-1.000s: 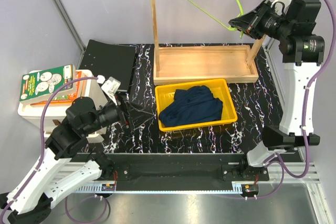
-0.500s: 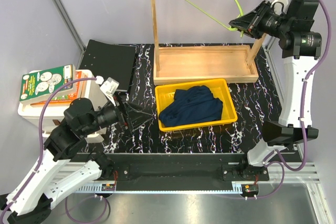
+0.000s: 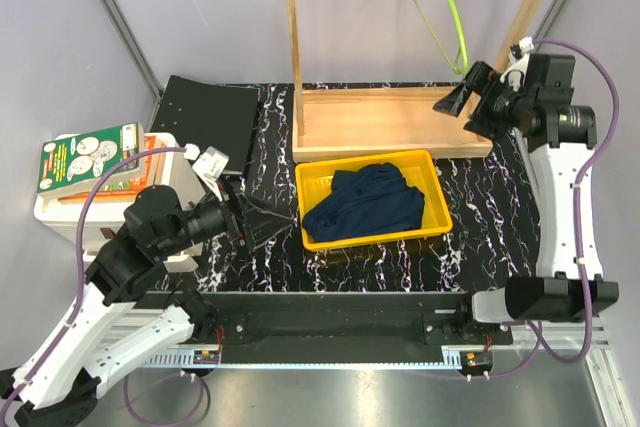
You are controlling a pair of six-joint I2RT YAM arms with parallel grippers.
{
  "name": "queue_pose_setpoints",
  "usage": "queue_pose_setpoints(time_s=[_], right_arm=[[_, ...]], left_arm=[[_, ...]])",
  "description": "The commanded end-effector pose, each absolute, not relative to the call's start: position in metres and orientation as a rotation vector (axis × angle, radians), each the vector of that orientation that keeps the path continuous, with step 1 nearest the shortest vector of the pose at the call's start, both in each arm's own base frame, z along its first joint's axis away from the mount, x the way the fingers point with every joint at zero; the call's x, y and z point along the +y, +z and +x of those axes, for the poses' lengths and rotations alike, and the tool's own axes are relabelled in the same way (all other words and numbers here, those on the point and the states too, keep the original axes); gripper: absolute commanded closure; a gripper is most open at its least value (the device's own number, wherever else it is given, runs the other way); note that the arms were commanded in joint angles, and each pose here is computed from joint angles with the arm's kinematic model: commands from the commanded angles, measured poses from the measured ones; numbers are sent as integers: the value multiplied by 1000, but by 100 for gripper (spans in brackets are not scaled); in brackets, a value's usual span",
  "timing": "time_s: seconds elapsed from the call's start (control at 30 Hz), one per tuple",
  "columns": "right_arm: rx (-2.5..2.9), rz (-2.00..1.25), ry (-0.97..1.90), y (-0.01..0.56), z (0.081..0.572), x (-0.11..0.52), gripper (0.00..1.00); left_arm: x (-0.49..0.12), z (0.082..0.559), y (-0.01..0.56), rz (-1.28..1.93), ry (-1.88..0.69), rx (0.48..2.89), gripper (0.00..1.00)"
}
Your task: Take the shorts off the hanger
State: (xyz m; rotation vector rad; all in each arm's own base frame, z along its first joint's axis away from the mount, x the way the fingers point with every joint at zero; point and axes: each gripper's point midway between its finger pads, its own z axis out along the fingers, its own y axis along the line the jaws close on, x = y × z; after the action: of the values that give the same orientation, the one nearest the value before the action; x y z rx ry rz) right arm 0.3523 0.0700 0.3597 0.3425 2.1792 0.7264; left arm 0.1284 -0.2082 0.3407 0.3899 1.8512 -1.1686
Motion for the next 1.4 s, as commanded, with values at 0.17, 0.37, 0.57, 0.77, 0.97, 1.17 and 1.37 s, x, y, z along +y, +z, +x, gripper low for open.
queue_pose_setpoints(time_s=[0.17,0.37,0.57,0.77,0.97,1.17,1.37], right_arm=[[2132,359,695,311,303,70,0],[2277,280,770,239,262,131,0],[2349,176,866,215,212,187,0],[2294,250,847,227,192,168,0],[2248,348,701,233,188,136,0],[2184,374,623,239,187,117,0],[2107,356,621,257,184,108,0]], left_arm=[[-221,134,351,367,-1246,1801,22],[-235,139,346,361,-1296,1826,21],[-240,141,333,361,-1287,1851,16],[-236,136,341,351,-1314,1804,14],[-237,137,336,345,-1319,1821,14],[-233,137,337,323,-1308,1806,13],[-228,138,342,315,-1279,1791,12]])
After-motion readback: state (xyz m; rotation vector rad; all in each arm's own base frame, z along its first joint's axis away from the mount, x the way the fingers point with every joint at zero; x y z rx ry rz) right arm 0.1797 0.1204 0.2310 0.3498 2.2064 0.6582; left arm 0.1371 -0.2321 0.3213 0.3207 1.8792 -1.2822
